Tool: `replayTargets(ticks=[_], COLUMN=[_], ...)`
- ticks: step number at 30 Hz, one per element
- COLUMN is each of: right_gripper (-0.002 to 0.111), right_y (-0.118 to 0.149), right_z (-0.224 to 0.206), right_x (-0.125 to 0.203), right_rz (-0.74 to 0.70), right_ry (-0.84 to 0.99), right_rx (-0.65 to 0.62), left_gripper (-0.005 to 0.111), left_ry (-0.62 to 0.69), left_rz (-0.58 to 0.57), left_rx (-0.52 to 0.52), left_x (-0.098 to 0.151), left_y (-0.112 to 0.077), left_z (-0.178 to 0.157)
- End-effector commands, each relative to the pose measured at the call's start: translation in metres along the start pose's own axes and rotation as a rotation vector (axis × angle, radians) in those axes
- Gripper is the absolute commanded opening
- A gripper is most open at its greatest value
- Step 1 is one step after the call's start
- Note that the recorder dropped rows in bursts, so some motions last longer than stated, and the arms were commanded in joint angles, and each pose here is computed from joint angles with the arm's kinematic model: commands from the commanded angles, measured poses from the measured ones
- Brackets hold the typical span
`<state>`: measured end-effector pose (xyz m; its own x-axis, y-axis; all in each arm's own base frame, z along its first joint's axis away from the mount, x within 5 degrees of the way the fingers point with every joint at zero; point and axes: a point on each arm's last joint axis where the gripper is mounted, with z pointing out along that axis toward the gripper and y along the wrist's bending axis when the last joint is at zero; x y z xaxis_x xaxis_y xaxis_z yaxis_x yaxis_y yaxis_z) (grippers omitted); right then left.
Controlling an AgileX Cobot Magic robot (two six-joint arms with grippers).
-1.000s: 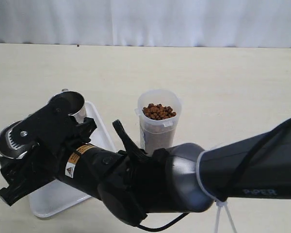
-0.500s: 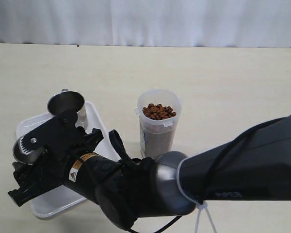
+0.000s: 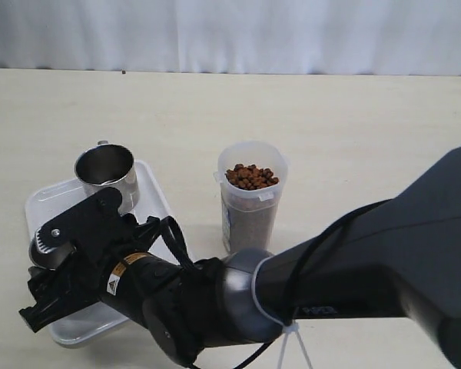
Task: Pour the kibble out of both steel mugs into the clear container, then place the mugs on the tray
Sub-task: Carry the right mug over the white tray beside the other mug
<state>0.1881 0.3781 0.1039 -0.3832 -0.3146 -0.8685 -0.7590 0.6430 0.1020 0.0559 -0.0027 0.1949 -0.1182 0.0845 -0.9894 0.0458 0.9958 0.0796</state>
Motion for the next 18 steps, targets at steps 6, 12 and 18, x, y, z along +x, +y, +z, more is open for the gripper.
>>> replayTargets(ticks=[6,12,18], right_gripper=[0.041,0.056,0.076], right_y=[0.0021,0.0023,0.0023], right_z=[0.0056,0.0056,0.0056], right_x=[0.0006,0.0016,0.0016], right_rz=[-0.004,-0.004,-0.079], right_ry=[0.024,0.034,0.034], right_rx=[-0.006,-0.008,-0.009], left_gripper=[0.0,0.0,0.0], left_ry=[-0.014,-0.014,-0.014], left_rz=[0.012,0.012,0.012], left_rx=[0.004,0.004,0.004], left_x=[-0.0005,-0.0005,-0.0005], left_y=[-0.0001,-0.0001,-0.0001], left_z=[-0.0001,-0.0001,-0.0001])
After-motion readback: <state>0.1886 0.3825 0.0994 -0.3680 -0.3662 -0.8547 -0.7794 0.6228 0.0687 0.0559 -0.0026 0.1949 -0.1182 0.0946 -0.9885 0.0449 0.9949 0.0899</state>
